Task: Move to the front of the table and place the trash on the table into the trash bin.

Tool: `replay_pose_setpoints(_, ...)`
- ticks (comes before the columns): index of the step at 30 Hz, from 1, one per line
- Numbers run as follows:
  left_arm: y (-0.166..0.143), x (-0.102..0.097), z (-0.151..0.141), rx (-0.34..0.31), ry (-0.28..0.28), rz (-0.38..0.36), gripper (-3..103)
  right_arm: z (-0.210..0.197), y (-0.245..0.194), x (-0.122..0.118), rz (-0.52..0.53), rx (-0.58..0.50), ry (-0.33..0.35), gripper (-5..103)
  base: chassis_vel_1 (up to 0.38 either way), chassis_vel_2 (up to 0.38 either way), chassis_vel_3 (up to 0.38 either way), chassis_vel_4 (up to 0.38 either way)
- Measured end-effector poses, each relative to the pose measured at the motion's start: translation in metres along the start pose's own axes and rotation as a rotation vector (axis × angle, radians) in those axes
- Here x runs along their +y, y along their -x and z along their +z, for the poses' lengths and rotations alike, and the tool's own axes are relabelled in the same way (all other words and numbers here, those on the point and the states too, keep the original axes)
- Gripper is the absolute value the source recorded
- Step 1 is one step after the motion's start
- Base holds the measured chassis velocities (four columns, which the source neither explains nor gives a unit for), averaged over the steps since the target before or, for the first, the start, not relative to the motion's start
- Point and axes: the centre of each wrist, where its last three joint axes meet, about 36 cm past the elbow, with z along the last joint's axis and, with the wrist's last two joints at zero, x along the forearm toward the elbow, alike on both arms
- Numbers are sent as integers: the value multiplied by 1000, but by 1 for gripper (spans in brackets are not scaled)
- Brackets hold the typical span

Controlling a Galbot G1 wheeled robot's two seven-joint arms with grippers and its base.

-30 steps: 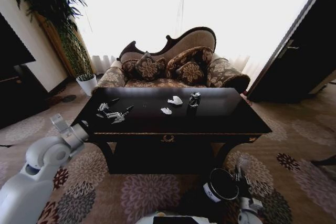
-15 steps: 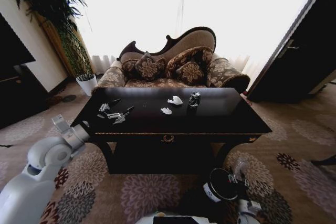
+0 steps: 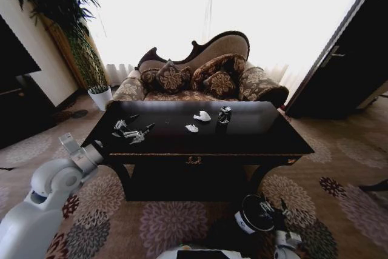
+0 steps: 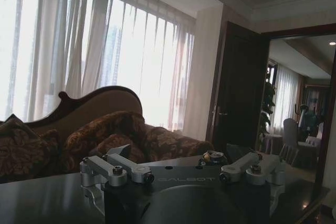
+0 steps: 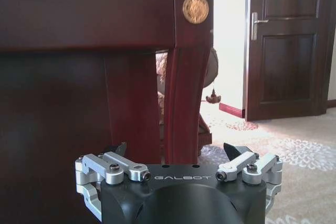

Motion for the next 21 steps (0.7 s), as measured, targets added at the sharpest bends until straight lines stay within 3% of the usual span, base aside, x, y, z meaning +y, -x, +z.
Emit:
replay_pose_setpoints(15, 0, 7, 3, -23, -15, -30, 100, -66, -18, -34, 98, -131, -61, 100, 0, 0, 0, 0)
replay_pose_setpoints(21, -13, 10, 1, -19, -12, -100, 100, -82, -34, -39, 17, -162, -111, 100, 0, 0, 0, 0)
